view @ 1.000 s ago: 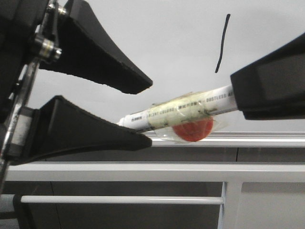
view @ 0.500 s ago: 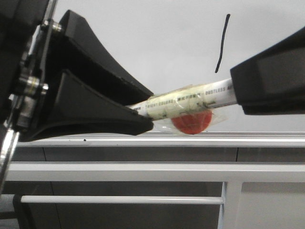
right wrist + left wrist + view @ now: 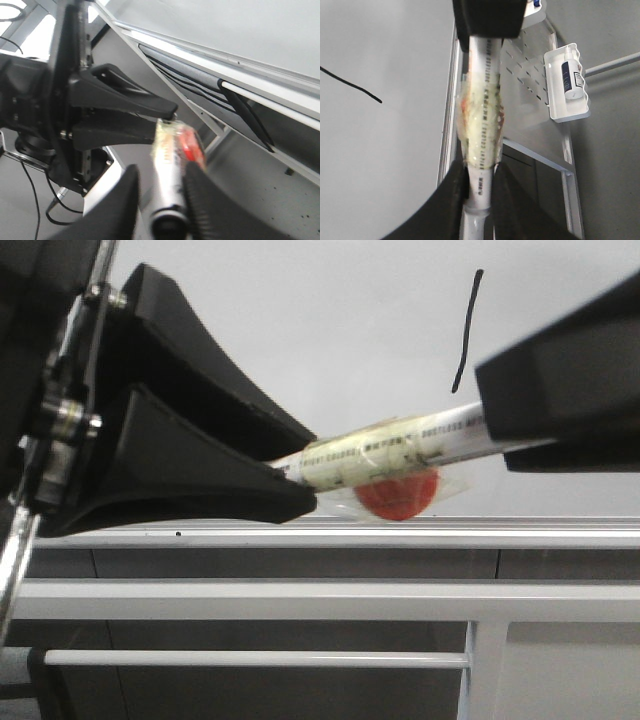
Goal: Write number 1 on whiteboard
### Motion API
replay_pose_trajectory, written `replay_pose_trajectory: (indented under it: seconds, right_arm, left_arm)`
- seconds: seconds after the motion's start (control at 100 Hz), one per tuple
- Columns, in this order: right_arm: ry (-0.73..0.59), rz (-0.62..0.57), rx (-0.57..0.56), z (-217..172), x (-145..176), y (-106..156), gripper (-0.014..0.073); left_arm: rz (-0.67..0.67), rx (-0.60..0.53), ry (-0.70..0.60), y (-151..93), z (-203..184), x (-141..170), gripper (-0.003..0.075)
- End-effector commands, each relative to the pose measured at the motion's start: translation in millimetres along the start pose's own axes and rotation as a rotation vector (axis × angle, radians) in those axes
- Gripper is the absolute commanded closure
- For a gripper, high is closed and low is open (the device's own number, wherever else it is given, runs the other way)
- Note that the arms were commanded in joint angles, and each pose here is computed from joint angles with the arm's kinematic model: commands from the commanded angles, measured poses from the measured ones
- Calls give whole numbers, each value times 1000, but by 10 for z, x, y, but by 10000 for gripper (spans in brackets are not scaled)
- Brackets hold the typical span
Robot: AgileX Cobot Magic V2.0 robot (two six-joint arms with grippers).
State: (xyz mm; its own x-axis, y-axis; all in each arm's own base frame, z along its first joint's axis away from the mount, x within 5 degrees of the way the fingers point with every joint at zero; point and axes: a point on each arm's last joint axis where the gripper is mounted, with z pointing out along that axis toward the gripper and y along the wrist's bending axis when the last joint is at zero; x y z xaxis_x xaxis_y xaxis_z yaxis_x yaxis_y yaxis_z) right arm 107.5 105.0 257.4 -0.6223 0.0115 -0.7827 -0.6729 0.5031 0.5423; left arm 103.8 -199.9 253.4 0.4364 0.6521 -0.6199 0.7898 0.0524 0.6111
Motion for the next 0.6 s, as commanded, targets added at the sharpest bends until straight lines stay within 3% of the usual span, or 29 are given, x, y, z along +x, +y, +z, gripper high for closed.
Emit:
replay_pose_trajectory:
  seconds: [0.0,0.06,0.45,0.59]
  right_arm:
    - [-63,13,-42,-14,-130,73,149]
    - [-75,14,-13,-14,-140,47,97]
    - [-95,-34,-3,-35,-153,57,146]
    - [-146,-102,4,-136,-167,136,176]
  left_arm:
    - [-25,-17,-48,57,-42,-101,741]
    - [-32,-13,-44,45,-40,-88,741]
    - [-283,30,-88,-41,-36,-69,741]
    - [-334,33,-116,-49,-54,-81,741]
